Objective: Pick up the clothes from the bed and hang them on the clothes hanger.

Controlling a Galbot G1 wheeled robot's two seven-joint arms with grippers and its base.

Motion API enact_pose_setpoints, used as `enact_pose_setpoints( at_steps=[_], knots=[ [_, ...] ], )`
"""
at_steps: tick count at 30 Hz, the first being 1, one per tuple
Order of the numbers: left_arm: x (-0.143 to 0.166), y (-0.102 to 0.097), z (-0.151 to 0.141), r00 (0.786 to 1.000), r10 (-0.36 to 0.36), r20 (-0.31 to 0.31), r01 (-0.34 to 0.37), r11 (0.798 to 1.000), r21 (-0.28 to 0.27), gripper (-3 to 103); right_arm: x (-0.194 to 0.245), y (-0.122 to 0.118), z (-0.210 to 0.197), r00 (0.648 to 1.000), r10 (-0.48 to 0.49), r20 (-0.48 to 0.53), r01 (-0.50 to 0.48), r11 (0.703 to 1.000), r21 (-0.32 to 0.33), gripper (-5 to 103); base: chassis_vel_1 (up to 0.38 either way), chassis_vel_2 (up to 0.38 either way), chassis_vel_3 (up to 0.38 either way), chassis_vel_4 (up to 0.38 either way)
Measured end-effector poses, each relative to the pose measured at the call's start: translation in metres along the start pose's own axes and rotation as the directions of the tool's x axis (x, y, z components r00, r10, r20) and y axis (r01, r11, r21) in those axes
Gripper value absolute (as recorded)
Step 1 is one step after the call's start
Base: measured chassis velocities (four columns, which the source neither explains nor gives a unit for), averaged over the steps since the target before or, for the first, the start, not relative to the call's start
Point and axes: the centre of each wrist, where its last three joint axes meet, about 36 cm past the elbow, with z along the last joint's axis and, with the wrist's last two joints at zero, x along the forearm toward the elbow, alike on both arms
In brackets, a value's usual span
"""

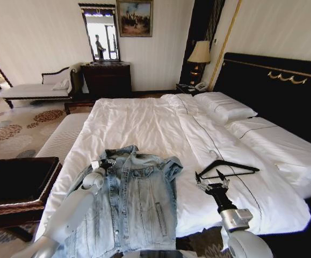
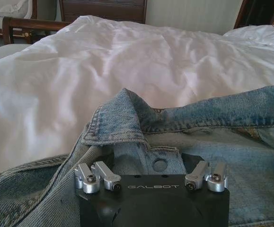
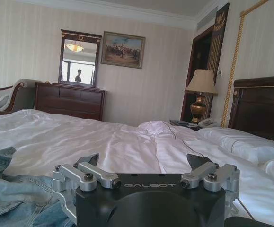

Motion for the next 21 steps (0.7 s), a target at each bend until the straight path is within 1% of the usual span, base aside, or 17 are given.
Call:
enact_pose_setpoints(
  at_steps=[2, 3, 4, 8, 10, 12, 13, 15, 16, 19, 21],
  knots=[
    [-0.002, 0.000, 0.001, 1.000, -0.008, -0.003, 0.008, 1.000, -0.002, 81, -0.002, 0.000, -0.001, 1.000, 0.000, 0.002, 0.000, 1.000, -0.004, 100, 0.000, 0.000, 0.000, 0.000],
    [-0.004, 0.002, 0.001, 1.000, -0.018, -0.004, 0.018, 1.000, -0.002, 76, -0.002, 0.000, -0.002, 1.000, 0.000, 0.003, 0.000, 1.000, -0.007, 100, 0.000, 0.000, 0.000, 0.000],
    [-0.004, 0.002, 0.001, 1.000, -0.018, -0.004, 0.018, 1.000, -0.002, 76, -0.002, 0.000, -0.002, 1.000, 0.000, 0.003, 0.000, 1.000, -0.007, 100, 0.000, 0.000, 0.000, 0.000],
    [-0.008, 0.008, -0.002, 0.999, -0.044, 0.002, 0.044, 0.999, -0.009, 54, 0.001, -0.001, -0.001, 1.000, 0.006, -0.003, -0.006, 1.000, -0.005, 100, 0.000, 0.000, 0.000, 0.000],
    [-0.007, 0.009, -0.003, 0.999, -0.046, 0.005, 0.046, 0.999, -0.010, 54, 0.002, -0.001, -0.001, 1.000, 0.006, -0.003, -0.006, 1.000, -0.006, 100, 0.000, 0.000, 0.000, 0.000],
    [-0.003, 0.010, -0.005, 0.999, -0.044, 0.015, 0.044, 0.999, -0.013, 43, 0.002, 0.000, -0.002, 1.000, 0.007, -0.001, -0.007, 1.000, -0.011, 100, 0.000, 0.000, 0.000, 0.000],
    [-0.003, 0.010, -0.005, 0.999, -0.044, 0.015, 0.044, 0.999, -0.013, 43, 0.002, 0.000, -0.002, 1.000, 0.007, -0.001, -0.007, 1.000, -0.011, 100, 0.000, 0.000, 0.000, 0.000],
    [0.002, 0.008, -0.006, 0.999, -0.037, 0.021, 0.038, 0.999, -0.016, 32, 0.001, 0.002, -0.002, 1.000, 0.004, 0.002, -0.004, 1.000, -0.013, 100, 0.000, 0.000, 0.000, 0.000],
    [0.002, 0.008, -0.006, 0.999, -0.037, 0.021, 0.038, 0.999, -0.016, 32, 0.001, 0.002, -0.002, 1.000, 0.004, 0.002, -0.004, 1.000, -0.013, 100, 0.000, 0.000, 0.000, 0.000],
    [0.007, 0.009, -0.007, 0.999, -0.034, 0.026, 0.034, 0.999, -0.020, 16, 0.001, 0.003, -0.003, 1.000, 0.001, 0.005, -0.001, 1.000, -0.013, 100, 0.000, 0.000, 0.000, 0.000],
    [0.007, 0.010, -0.007, 0.999, -0.034, 0.026, 0.034, 0.999, -0.021, 16, 0.001, 0.003, -0.004, 1.000, 0.001, 0.005, -0.001, 1.000, -0.014, 100, 0.000, 0.000, 0.000, 0.000]
  ],
)
